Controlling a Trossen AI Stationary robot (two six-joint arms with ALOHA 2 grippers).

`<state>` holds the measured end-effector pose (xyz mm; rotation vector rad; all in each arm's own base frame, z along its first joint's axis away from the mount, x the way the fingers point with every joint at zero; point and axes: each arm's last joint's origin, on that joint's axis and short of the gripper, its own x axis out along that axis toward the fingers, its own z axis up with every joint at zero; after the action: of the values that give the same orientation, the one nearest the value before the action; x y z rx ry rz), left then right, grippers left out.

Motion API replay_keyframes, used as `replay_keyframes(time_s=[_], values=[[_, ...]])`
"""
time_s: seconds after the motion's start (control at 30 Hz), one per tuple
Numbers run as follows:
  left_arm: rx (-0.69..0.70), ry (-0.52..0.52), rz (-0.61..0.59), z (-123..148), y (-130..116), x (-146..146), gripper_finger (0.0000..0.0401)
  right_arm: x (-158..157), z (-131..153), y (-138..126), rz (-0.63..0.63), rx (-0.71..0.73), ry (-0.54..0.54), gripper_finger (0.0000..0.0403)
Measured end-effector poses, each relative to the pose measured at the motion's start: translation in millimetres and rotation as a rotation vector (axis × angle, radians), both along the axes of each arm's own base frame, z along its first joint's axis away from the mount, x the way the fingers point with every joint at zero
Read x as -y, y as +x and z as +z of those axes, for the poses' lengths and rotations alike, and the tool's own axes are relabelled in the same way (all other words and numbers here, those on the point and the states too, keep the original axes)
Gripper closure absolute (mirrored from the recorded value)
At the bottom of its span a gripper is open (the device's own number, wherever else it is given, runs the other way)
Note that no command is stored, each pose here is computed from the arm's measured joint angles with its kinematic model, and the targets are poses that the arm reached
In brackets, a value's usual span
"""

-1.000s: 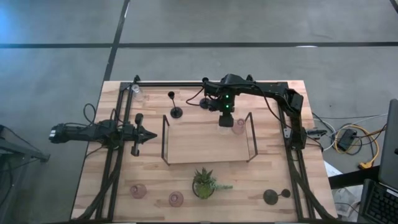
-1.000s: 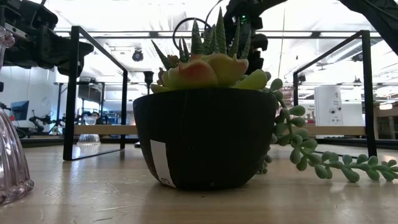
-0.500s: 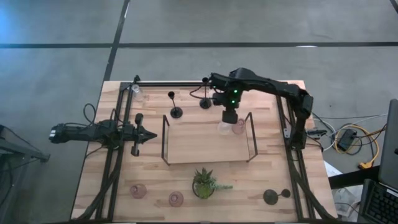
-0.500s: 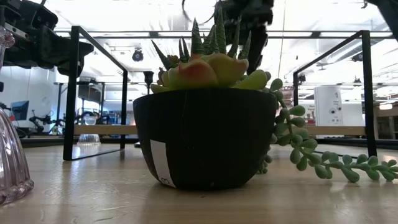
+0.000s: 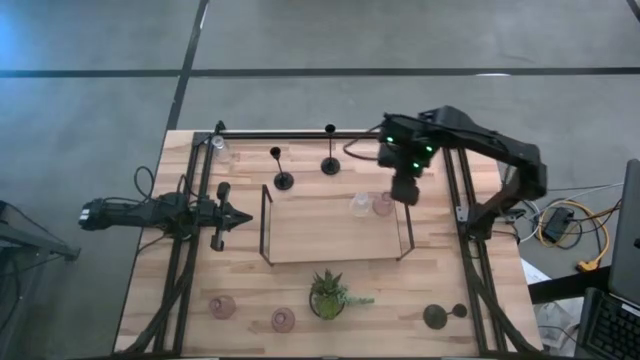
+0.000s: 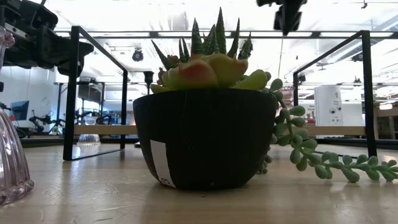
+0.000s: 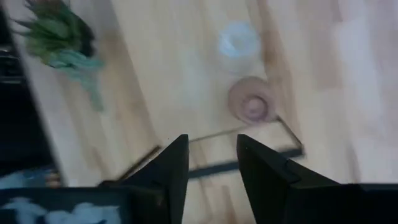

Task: Pick & Place candle stick holders
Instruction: Adjust the shelf

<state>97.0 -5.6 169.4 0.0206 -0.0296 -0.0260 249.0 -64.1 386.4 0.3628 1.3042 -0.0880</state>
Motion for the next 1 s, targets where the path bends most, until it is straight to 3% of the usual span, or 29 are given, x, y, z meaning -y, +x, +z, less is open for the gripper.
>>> replay_keyframes(time_s=[0.13,0.2,0.33,0.5,0.7,1.0], values=[[0.001,0.0,0.0,0,0,0,0.0387,-1,-3,-21,-0.047,-0.055,-0.252,0.0303],[0.0,0.0,0.0,0,0,0,0.0387,4,-7,-27,-0.063,-0.039,-0.302,0.0317],[0.0,0.0,0.0,0,0,0,0.0387,13,-25,-30,-0.055,0.017,-0.251,0.0352],[0.001,0.0,0.0,0,0,0,0.0387,28,-56,-31,-0.028,-0.074,-0.25,0.039],[0.0,0.0,0.0,0,0,0,0.0387,43,-84,-25,-0.007,-0.155,-0.231,0.0394],[0.0,0.0,0.0,0,0,0,0.0387,45,-88,-27,-0.014,-0.147,-0.23,0.0394]])
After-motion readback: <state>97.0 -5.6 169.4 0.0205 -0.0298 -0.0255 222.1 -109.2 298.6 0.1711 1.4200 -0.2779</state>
